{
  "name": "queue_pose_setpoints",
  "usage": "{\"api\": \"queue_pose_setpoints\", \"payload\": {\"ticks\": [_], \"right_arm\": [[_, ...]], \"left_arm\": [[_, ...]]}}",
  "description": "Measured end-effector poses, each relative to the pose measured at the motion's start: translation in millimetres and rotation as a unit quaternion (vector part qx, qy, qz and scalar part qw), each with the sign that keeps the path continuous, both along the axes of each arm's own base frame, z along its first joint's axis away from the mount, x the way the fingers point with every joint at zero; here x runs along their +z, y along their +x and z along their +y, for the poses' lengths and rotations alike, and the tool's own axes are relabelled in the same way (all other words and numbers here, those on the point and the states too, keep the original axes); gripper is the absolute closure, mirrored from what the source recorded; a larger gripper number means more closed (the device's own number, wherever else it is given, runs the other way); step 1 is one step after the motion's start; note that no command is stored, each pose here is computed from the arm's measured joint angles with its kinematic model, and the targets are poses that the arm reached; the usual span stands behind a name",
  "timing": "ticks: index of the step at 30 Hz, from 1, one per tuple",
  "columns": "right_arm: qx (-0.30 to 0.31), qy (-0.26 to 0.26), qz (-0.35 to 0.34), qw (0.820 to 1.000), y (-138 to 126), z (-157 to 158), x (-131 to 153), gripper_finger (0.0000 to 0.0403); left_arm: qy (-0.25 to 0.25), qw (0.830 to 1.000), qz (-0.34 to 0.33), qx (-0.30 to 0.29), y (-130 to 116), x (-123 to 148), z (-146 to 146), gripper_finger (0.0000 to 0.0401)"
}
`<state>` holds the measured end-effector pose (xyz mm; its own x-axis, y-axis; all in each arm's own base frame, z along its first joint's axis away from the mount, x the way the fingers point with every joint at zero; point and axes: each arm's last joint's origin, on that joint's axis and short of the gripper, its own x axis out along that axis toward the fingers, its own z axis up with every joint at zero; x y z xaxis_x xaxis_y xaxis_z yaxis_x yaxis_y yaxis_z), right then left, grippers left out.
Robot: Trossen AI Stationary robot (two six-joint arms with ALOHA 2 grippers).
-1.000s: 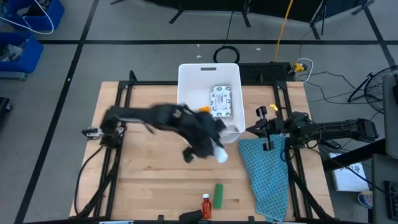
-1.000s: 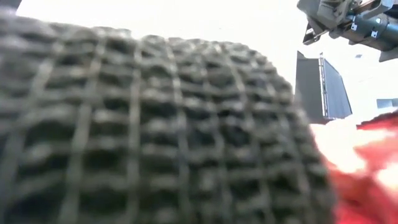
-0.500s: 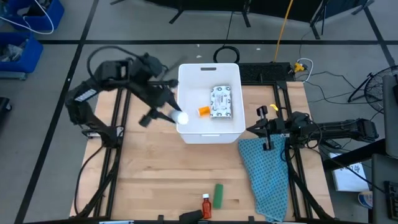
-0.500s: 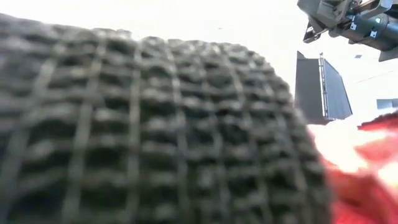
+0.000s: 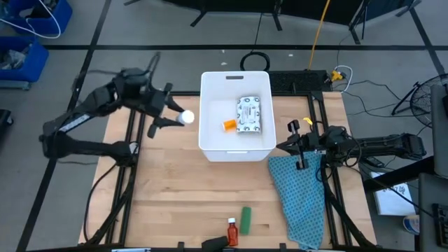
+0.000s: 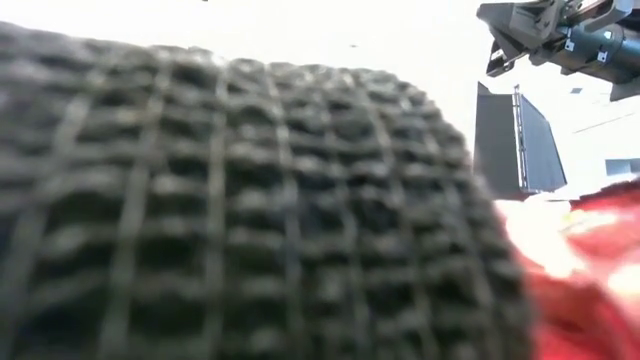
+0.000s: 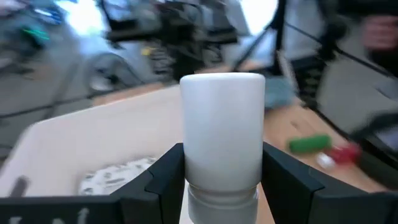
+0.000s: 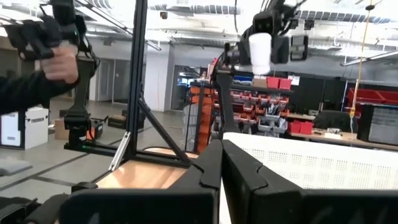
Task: Pick & place medical supplies in basket/bin
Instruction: Put the white pill bottle into the white bin
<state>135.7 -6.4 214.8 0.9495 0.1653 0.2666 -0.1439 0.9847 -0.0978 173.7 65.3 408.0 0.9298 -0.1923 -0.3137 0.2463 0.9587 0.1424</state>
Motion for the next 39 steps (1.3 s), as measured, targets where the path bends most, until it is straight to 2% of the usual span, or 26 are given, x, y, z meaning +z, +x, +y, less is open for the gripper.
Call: {"api": "queue_pose_setpoints", "payload": {"ticks": [3, 7, 10, 13, 18, 21, 26, 29, 31, 35, 39], "right_arm": [[0.000, 0.001, 0.001, 1.000, 0, 0, 0, 0.0403], [0.002, 0.007, 0.003, 1.000, 0, 0, 0, 0.0403], [0.002, 0.009, 0.006, 1.000, 0, 0, -1, 0.0403], [0.003, 0.012, 0.008, 1.000, -1, 0, -5, 0.0403], [0.003, 0.012, 0.007, 1.000, -1, 0, -7, 0.0403], [0.006, 0.026, 0.013, 1.000, -1, 0, -8, 0.0403], [0.006, 0.025, 0.017, 1.000, -1, 0, -9, 0.0403], [0.004, 0.019, 0.015, 1.000, -1, 0, -9, 0.0403], [0.003, 0.012, 0.010, 1.000, -1, 0, -8, 0.0403], [-0.001, -0.002, 0.006, 1.000, -1, 0, -8, 0.0403], [-0.003, -0.009, 0.001, 1.000, -2, 0, -7, 0.0403]], "left_arm": [[0.004, 0.996, -0.041, 0.084, -15, -21, -3, 0.0224], [-0.002, 0.993, -0.052, 0.110, -31, -67, -11, 0.0224], [-0.021, 0.986, -0.092, 0.139, -41, -95, -14, 0.0224], [-0.053, 0.966, -0.157, 0.196, -48, -118, -14, 0.0224], [-0.126, 0.912, -0.254, 0.297, -52, -142, -9, 0.0224], [-0.141, 0.899, -0.265, 0.318, -51, -151, -7, 0.0224], [-0.156, 0.901, -0.256, 0.315, -45, -150, -4, 0.0224], [-0.175, 0.899, -0.265, 0.301, -39, -131, -2, 0.0224], [-0.178, 0.904, -0.255, 0.292, -30, -114, 1, 0.0224], [-0.174, 0.918, -0.199, 0.296, 1, -78, 16, 0.0224], [-0.151, 0.941, -0.110, 0.281, 51, -56, 35, 0.0224]]}}
